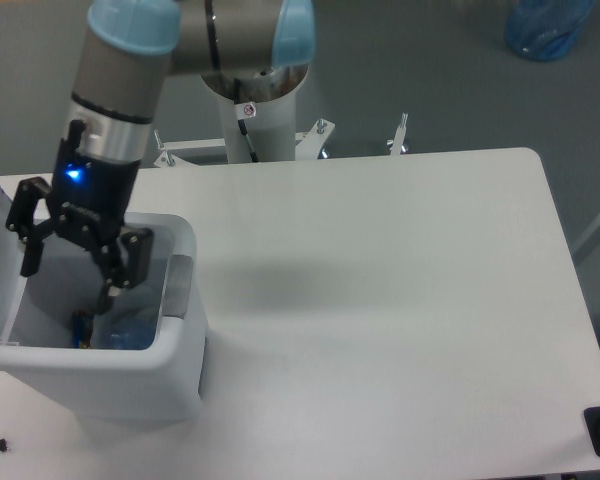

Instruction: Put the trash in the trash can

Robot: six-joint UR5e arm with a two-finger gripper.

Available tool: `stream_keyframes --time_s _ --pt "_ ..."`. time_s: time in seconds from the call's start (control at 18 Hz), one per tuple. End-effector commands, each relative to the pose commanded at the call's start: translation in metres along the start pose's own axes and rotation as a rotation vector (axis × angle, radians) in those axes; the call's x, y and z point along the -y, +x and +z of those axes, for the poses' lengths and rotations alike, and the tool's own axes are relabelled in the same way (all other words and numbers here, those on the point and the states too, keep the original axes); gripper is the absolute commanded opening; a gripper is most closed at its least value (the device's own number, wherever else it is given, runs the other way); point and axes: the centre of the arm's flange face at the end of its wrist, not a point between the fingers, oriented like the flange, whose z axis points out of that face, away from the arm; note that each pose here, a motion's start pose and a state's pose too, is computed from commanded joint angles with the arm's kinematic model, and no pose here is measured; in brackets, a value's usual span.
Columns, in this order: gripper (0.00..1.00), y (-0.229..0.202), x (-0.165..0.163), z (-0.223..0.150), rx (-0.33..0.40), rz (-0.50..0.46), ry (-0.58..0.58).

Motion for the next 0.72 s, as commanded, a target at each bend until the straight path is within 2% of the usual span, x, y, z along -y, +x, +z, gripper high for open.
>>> stream_keyframes --time_s 0.17,0.44,0.56,0.72 --pt "1.00 -0.046 -0.001 -0.025 0.065 -0.074 0.029" --pt "1.00 -0.106 -0.006 -0.063 0.178 -0.095 0.053" --pt "1.00 -0.119 -0.014 -0.071 0.194 -0.054 0.015" --pt "1.00 -0.125 -0.023 -0.087 0.238 0.064 -0.061"
